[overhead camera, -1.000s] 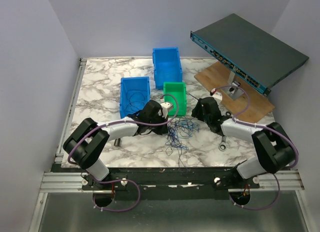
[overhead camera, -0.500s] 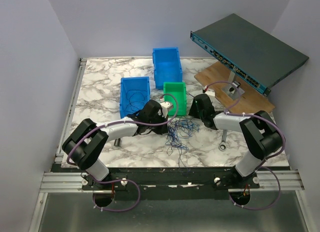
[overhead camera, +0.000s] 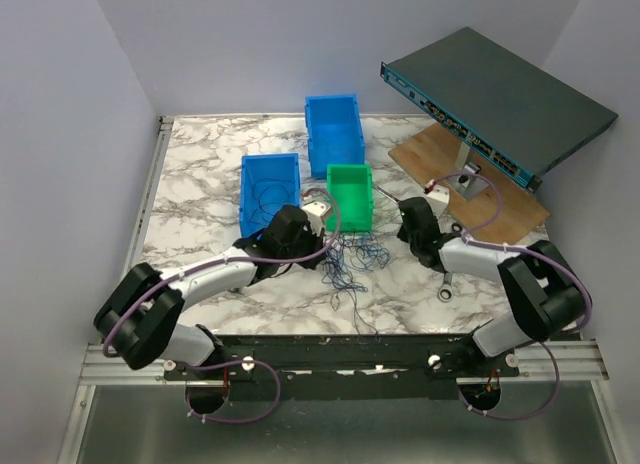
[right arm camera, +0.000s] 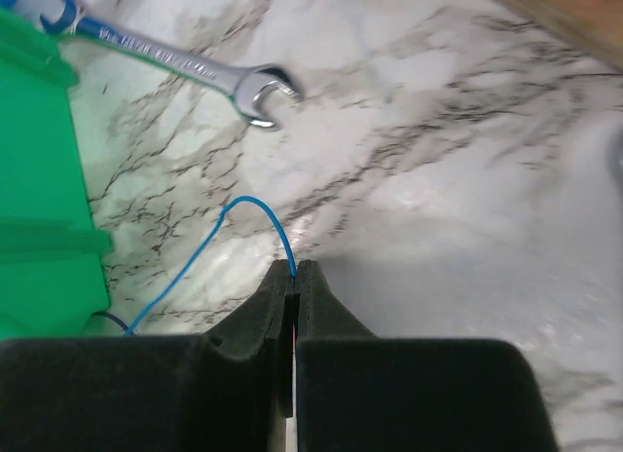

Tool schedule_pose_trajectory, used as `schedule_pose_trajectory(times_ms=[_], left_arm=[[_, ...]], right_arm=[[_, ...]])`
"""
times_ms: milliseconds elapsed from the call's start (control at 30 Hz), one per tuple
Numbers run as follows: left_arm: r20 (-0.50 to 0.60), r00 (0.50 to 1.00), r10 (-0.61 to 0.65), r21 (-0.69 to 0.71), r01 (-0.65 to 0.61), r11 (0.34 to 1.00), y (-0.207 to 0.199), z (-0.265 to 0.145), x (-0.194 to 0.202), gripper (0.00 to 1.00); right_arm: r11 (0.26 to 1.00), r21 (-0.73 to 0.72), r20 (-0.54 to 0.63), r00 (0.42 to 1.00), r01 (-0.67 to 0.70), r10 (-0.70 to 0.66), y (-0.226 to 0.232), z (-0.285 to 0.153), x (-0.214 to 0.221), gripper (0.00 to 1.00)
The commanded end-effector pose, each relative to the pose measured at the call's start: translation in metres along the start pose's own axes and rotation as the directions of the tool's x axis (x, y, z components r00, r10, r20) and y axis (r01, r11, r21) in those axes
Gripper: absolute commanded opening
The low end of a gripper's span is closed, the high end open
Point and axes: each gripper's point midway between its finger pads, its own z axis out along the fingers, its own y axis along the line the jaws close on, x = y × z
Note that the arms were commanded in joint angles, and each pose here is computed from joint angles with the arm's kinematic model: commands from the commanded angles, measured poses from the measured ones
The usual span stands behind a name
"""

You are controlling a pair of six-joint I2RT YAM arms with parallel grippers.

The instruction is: Untangle the cables

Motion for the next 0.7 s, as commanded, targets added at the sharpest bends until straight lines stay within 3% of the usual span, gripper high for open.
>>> schedule_pose_trajectory(times_ms=[0, 167, 433, 667], left_arm=[[0.181, 0.984, -0.004, -0.166, 0.035, 0.986, 0.025, -0.028, -0.023, 0.0], [0.38, 0.924, -0.037, -0.269, 0.148, 0.952, 0.05, -0.066, -0.031, 0.0], [0.588, 0.794, -0.155, -0.339, 0.415, 0.845, 0.105, -0.118, -0.026, 0.0], [0.742, 0.653, -0.153, -0.349, 0.57, 0.744, 0.133, -0.162, -0.014, 0.0]], right_arm=[[0.976, 0.185, 0.162, 0.983, -0.112, 0.082, -0.045, -0.023, -0.029, 0.01], [0.914, 0.333, 0.32, 0.94, -0.232, 0.122, -0.089, -0.061, -0.058, 0.01], [0.877, 0.311, 0.472, 0.86, -0.366, 0.192, -0.111, -0.114, -0.101, 0.01], [0.829, 0.334, 0.574, 0.794, -0.448, 0.198, -0.135, -0.152, -0.127, 0.01]])
